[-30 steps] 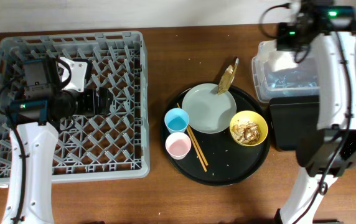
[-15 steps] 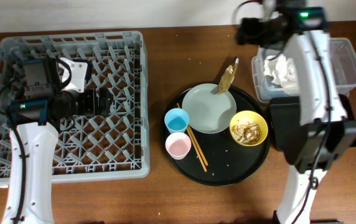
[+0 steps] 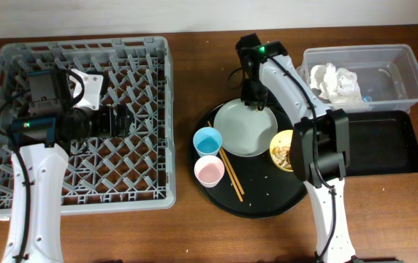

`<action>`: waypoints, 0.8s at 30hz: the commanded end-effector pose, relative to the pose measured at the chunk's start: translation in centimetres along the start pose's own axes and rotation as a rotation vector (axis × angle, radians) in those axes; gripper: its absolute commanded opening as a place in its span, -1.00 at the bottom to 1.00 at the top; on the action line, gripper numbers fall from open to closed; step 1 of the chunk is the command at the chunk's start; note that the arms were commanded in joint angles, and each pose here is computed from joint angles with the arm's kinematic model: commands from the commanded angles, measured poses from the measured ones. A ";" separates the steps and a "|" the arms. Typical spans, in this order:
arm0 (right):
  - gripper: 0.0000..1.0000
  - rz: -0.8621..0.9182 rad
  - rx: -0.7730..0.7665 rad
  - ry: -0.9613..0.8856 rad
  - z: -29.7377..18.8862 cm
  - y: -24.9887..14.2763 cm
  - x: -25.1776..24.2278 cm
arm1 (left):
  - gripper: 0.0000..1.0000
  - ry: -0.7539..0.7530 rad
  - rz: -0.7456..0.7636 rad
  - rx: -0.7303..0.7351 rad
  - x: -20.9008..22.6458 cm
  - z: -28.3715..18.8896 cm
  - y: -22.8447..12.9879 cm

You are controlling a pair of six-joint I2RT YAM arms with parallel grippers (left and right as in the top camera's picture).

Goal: Sort waste into correct bins and load items into the dishwasher rack
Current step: 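Grasp the gold wrapper with right gripper and drop it into clear bin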

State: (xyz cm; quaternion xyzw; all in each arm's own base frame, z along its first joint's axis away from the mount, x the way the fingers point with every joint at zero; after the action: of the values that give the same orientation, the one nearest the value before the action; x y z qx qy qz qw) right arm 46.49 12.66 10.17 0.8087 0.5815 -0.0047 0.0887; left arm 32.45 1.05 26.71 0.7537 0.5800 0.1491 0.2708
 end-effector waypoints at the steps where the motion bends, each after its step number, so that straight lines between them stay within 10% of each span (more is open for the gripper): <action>1: -0.19 0.021 -0.022 -0.018 0.9 0.5 -0.4 | 0.99 0.004 0.018 -0.014 0.0 -0.3 0.5; 4: -0.23 0.020 -0.021 -0.021 1.1 0.4 -0.4 | 0.99 0.004 0.018 -0.014 0.0 -0.3 0.5; 8: -0.92 0.010 0.025 -0.053 2.7 -0.7 -0.9 | 0.99 0.012 0.018 -0.012 0.1 -0.3 0.4; 13: -0.92 0.006 0.043 -0.036 1.8 -0.8 -0.8 | 0.99 0.012 0.018 -0.012 0.1 -0.3 0.4; 17: -0.92 -0.118 -0.009 0.200 -8.9 0.8 -0.9 | 0.99 0.012 0.018 -0.012 0.1 -0.3 0.5; 21: -0.92 0.044 -0.189 0.254 -18.2 4.1 -9.1 | 0.99 0.013 0.019 -0.016 0.1 -0.3 0.5; 24: -0.92 0.388 -0.170 0.211 -14.5 8.6 -19.6 | 0.99 0.013 0.019 -0.016 0.1 -0.3 0.5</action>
State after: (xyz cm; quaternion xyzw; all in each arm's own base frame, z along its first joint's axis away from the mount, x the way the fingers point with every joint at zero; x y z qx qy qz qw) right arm 46.40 -2.84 29.41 0.8633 0.4698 0.1546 0.1005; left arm 32.48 1.10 26.71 0.7534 0.5804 0.1510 0.2696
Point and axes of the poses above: each gripper's point midway between its finger pads, its own z axis out along the fingers, its own x axis along the line the jaws close on, y = z × x, the point moved 7 cm from there along -z, back along the fingers, and after that the axes turned 7 degrees about z, right-handed, at the moved point
